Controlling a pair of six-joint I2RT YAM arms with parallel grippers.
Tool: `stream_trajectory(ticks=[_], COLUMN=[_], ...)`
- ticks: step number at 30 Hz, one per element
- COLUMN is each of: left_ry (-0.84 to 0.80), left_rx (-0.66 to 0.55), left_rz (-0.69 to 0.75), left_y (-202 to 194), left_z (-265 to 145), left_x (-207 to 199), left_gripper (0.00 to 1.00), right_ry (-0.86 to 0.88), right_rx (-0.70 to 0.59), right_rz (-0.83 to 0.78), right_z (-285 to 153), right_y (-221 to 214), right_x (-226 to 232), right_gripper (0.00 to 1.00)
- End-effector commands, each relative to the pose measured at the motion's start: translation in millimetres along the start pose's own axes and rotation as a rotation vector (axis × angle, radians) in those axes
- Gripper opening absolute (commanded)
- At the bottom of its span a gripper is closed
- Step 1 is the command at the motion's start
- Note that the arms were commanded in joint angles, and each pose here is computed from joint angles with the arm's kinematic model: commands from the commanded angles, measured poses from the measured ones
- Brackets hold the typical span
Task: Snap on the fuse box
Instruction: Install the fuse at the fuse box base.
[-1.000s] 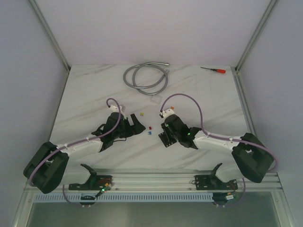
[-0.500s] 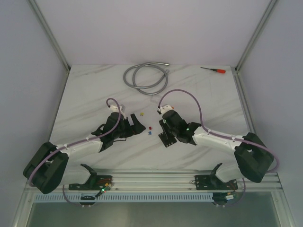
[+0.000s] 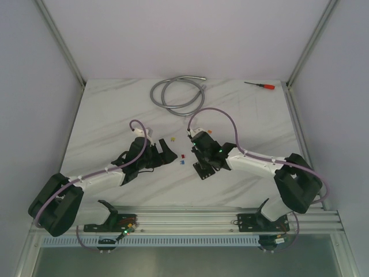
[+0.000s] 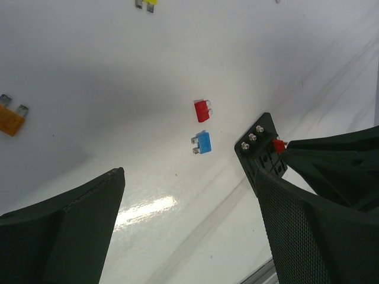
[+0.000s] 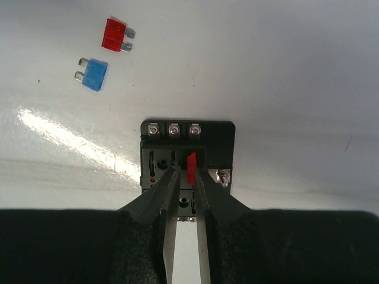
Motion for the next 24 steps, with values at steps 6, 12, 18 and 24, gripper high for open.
stream_trajectory(ticks=[6,12,18,24], left_ry=[-0.009,-0.012,-0.014,-0.021], left_rx=[0.002,0.008,0.009,0.012], left_rz=[0.0,-0.001,-0.001,0.0], left_y=[4.1,4.1,4.0,4.2], left_z=[-1.4,-0.3,-0.3,-0.2], left_x=[-3.1,-4.0,-4.3,-5.5], left_gripper=[1.0,1.0,1.0,1.0], right_ry=[-0.014,-0.04,-0.035,-0.005], right_rx=[-0.002,0.04,0.053,0.052], right_rz=[0.006,0.0,0.006,0.031], right_z=[-2.1,8.9,9.2,5.0], right_y=[8.9,1.7,-0.3,2.1], right_x=[2.6,0.1,-2.5,-4.6], right_gripper=[0.18,0.15,0.1,0.08])
Point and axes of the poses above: each gripper's point midway between its finger pads, its own z axis out along the fingers, its own x axis along the line the jaws close on, y = z × x, the point moved 6 cm from there along -z, back along the fingers, and after that the axes turned 7 degrees about z, right-handed, at the moved point
